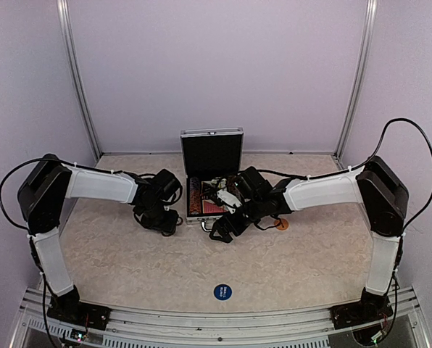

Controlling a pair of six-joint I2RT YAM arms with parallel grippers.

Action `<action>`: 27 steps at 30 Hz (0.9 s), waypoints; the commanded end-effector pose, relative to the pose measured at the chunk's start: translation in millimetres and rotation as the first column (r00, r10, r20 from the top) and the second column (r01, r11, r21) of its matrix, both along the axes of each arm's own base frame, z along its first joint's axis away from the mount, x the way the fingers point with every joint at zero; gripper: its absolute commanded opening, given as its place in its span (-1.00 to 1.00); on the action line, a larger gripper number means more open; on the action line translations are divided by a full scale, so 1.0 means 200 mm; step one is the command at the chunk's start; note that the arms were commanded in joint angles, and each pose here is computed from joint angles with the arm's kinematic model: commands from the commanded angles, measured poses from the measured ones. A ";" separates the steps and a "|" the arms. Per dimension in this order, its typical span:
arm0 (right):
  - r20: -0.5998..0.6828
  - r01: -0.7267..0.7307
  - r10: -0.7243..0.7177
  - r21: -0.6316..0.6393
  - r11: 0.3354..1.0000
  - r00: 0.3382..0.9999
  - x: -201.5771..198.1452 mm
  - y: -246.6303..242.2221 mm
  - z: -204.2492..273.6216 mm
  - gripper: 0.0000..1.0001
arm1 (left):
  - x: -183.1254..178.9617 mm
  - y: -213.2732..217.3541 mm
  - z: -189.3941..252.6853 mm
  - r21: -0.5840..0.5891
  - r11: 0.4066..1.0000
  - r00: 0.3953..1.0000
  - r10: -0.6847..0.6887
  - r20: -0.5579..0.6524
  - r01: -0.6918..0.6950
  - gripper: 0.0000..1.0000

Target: Pack up texas hold em set

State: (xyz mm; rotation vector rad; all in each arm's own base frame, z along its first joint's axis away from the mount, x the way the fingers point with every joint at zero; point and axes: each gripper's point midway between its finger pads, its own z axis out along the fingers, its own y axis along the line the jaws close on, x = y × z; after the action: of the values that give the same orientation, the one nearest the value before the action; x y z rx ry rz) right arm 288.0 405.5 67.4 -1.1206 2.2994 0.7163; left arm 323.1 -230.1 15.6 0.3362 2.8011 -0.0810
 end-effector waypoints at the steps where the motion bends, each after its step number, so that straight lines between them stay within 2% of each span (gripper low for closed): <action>1: -0.005 -0.005 0.005 0.001 1.000 1.000 -0.02 0.02 -0.02 0.94 | 0.02 -0.04 -0.02 -0.015 1.000 1.000 -0.012 -0.006 0.012 0.06; 9: -0.012 -0.008 0.008 0.007 1.000 1.000 -0.01 0.04 -0.02 0.93 | -0.02 -0.04 0.02 -0.024 1.000 1.000 -0.013 -0.005 0.013 -0.11; 27: -0.006 -0.008 0.008 0.011 1.000 1.000 0.00 0.05 0.02 0.94 | 0.00 -0.20 0.28 -0.114 0.993 0.996 -0.021 0.088 0.031 -0.11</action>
State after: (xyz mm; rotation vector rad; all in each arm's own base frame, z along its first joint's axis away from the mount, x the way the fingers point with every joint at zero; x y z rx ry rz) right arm 287.7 405.3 64.1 -1.1213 2.3081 0.7151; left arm 319.5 -260.1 45.6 0.3551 2.7449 -0.1758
